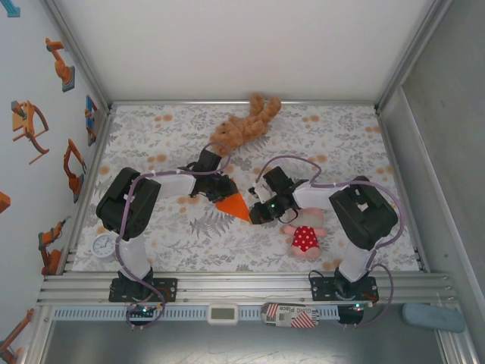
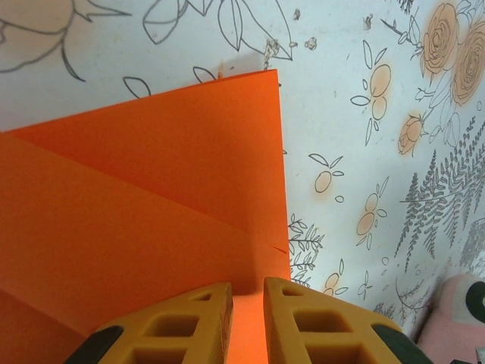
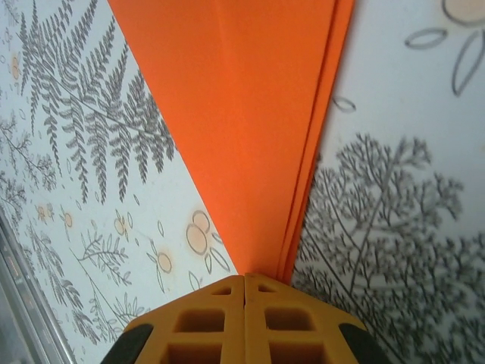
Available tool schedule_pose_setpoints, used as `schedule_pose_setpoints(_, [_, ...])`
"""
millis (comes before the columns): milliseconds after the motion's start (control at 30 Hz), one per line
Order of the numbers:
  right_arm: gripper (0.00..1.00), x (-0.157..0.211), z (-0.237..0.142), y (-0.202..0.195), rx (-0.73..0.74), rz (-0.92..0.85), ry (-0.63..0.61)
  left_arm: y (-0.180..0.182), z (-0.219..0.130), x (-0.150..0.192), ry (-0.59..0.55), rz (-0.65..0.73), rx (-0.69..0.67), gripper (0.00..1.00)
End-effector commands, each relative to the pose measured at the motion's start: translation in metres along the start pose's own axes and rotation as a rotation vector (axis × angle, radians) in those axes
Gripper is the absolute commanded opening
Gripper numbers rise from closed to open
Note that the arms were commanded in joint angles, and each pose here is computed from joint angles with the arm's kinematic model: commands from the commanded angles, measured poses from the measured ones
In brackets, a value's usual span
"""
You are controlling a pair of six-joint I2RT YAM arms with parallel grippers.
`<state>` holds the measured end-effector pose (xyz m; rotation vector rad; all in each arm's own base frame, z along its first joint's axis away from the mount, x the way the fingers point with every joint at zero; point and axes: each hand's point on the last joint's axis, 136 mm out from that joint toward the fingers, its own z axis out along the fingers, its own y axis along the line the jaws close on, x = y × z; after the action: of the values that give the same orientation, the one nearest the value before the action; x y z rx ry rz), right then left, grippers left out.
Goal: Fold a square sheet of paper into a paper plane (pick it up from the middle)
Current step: Fourth fold the wing at the center of the table.
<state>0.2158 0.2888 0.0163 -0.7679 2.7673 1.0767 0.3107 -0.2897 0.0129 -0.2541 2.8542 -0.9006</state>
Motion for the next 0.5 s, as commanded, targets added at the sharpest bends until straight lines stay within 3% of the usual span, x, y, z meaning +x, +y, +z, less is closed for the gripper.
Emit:
schedule_pose_setpoints(0, [0.00,0.035,-0.003,-0.017,0.080,0.079,0.073,0.063,0.014,0.025,0.077,-0.046,-0.215,0.21])
schedule_pose_setpoints(300, [0.00,-0.014,-0.032,0.022,-0.001,-0.025,-0.106,0.059,0.014,0.023,0.078,-0.032,-0.208,0.21])
schedule_pose_setpoints(467, [0.00,-0.042,-0.023,0.024,-0.021,-0.009,-0.139,0.057,0.013,0.022,0.077,-0.030,-0.206,0.21])
